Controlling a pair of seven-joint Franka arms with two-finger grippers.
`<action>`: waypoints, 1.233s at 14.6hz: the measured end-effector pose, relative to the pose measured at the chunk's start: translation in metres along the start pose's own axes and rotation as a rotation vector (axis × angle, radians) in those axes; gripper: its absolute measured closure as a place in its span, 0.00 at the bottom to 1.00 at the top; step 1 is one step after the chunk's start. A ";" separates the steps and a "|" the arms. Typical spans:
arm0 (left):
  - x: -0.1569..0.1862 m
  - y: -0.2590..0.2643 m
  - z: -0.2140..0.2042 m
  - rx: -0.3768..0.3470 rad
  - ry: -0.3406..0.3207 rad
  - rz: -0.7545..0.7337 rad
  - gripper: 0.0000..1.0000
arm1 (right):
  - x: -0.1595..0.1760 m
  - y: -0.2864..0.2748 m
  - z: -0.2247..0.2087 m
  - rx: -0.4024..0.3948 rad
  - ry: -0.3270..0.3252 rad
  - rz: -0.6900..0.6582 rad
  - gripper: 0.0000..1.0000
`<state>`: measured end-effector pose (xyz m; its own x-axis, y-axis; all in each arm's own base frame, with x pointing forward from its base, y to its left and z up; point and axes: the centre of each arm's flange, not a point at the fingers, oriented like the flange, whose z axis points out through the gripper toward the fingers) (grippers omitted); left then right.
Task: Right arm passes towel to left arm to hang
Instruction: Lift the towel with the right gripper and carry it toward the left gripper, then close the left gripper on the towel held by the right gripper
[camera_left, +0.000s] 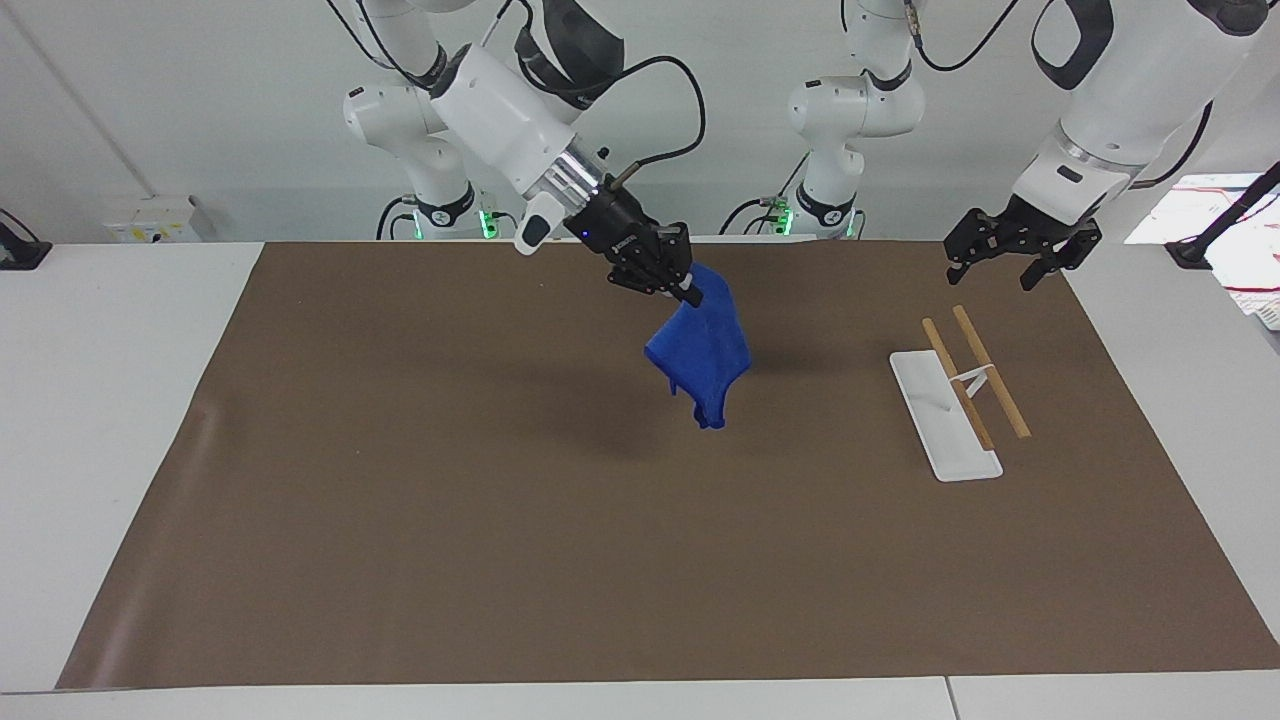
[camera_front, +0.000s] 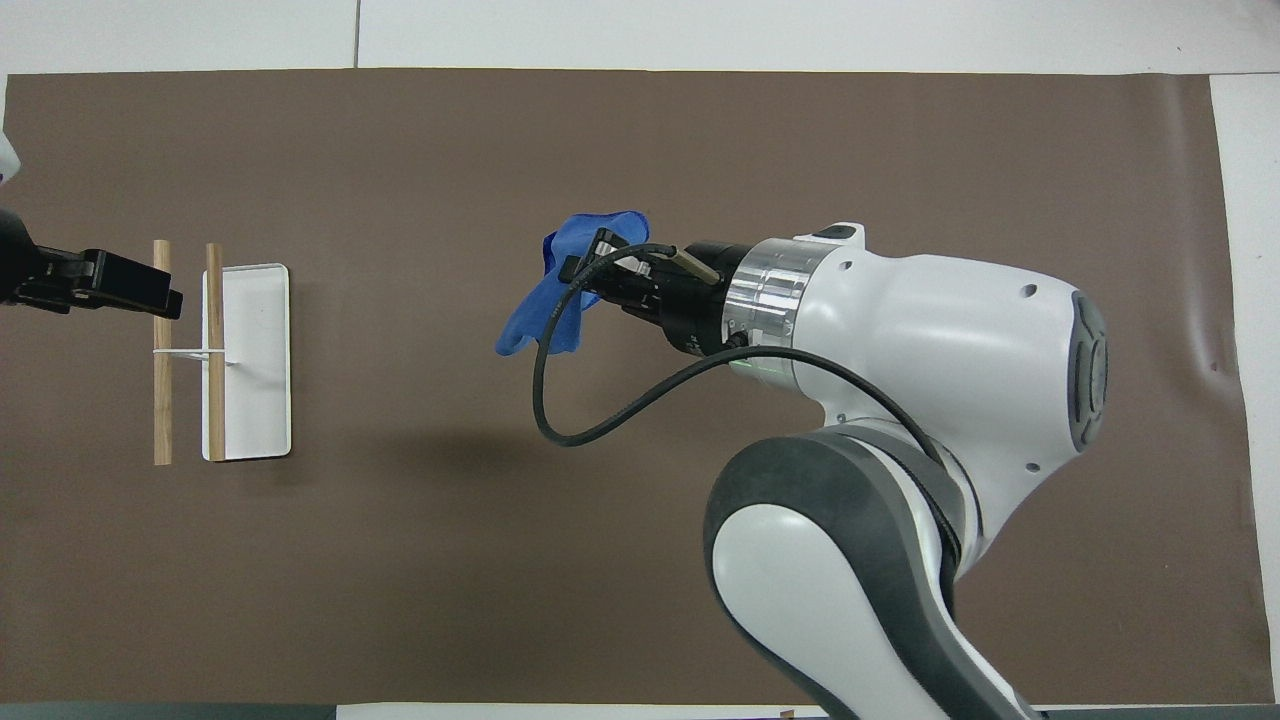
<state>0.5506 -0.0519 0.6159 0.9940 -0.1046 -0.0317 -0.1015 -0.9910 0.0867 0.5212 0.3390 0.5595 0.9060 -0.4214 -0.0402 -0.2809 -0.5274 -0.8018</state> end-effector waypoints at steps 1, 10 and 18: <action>0.000 0.004 0.003 -0.031 -0.005 -0.060 0.00 | -0.008 -0.004 0.003 0.029 -0.003 0.025 0.97; -0.007 0.038 0.078 -0.241 -0.152 -0.920 0.00 | -0.030 -0.026 0.007 0.281 -0.018 0.423 0.97; -0.028 0.080 0.085 -0.378 -0.312 -1.470 0.00 | -0.030 -0.031 0.007 0.315 -0.046 0.527 0.97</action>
<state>0.5108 -0.1352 0.5387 0.1528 0.8488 -0.5062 0.9867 -0.1595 0.0303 0.5050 0.3733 0.5819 0.6855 -0.5304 -0.4988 -0.5937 -0.0106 -0.8046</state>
